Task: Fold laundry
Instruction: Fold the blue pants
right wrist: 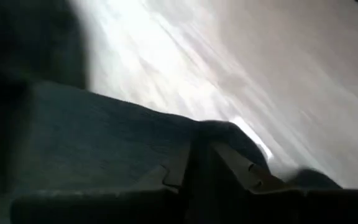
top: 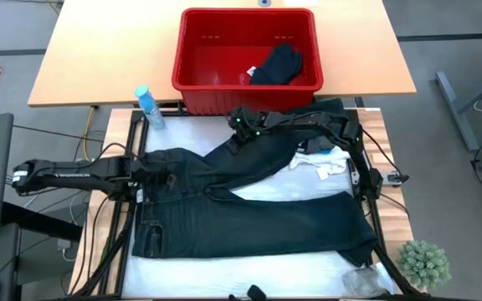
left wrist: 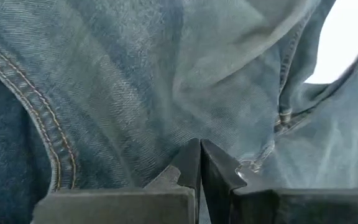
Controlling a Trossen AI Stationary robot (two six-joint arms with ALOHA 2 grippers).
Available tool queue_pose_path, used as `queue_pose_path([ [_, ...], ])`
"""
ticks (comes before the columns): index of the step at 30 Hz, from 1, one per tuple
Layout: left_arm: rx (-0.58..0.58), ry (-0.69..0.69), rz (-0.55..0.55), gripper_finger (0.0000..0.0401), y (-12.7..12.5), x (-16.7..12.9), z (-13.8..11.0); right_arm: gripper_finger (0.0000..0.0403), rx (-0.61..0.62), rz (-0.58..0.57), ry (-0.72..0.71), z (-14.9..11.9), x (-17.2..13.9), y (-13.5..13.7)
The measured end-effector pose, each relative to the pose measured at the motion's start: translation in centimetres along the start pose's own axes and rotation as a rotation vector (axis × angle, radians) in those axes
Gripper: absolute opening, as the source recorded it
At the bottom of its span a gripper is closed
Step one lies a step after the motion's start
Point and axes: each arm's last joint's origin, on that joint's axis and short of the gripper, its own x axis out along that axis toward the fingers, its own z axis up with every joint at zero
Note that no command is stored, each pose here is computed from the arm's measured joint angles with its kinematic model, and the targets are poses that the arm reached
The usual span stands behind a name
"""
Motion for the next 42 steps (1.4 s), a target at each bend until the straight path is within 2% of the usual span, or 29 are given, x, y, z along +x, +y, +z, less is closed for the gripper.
queue_pose_path([
  [4, 0.003, 0.01, 0.012, 0.0, 0.3, 0.3, -0.4, 0.0058, 0.049, -0.119, 0.006, -0.2, -0.2, -0.2],
  [5, 0.005, 0.015, 0.012, 0.0, 0.4, 0.4, -0.5, 0.0053, 0.065, -0.114, 0.007, 0.1, -0.5, -0.2],
  [7, 0.014, 0.026, 0.012, 0.0, 0.4, 0.5, -0.7, 0.0043, 0.065, -0.02, -0.004, 1.2, -1.6, 0.1],
  [10, 0.045, 0.04, 0.007, 0.0, 0.3, 0.4, -1.0, 0.0029, 0.048, 0.072, -0.067, 3.9, -5.7, 1.2],
  [12, 0.041, 0.038, -0.007, 0.0, 0.2, 0.4, -1.0, 0.0019, 0.011, 0.042, -0.088, 5.1, -9.1, 2.0],
  [14, 0.034, 0.02, -0.046, 0.0, -0.2, 0.4, -0.9, 0.0015, -0.038, -0.043, -0.114, 5.7, -12.3, 2.4],
  [17, 0.037, -0.023, -0.121, 0.0, -1.0, 0.3, -0.5, 0.0016, -0.077, -0.143, -0.125, 5.9, -15.8, 1.7],
  [20, 0.039, -0.054, -0.181, 0.0, -1.6, 0.2, -0.3, 0.0016, -0.054, -0.078, -0.12, 6.1, -16.8, 1.1],
  [24, 0.056, -0.054, -0.215, 0.0, -2.1, 0.1, -0.6, 0.0016, -0.104, 0.007, -0.047, 5.1, -13.6, 3.4],
  [27, 0.061, -0.059, -0.25, 0.0, -2.5, 0.0, -0.7, 0.0016, -0.158, 0.057, 0.026, 3.6, -9.5, 5.4],
  [32, 0.074, -0.08, -0.334, 0.0, -3.5, -0.4, -1.1, 0.0016, -0.195, 0.075, 0.093, 1.6, -5.0, 6.9],
  [38, 0.084, -0.017, -0.238, 0.0, -3.6, 0.5, -2.5, 0.0016, -0.201, 0.072, 0.2, -0.7, -1.1, 7.2],
  [42, 0.121, 0.017, -0.172, 0.0, -3.6, 1.5, -3.3, 0.0016, -0.196, -0.025, 0.227, -1.2, 0.0, 6.4],
])
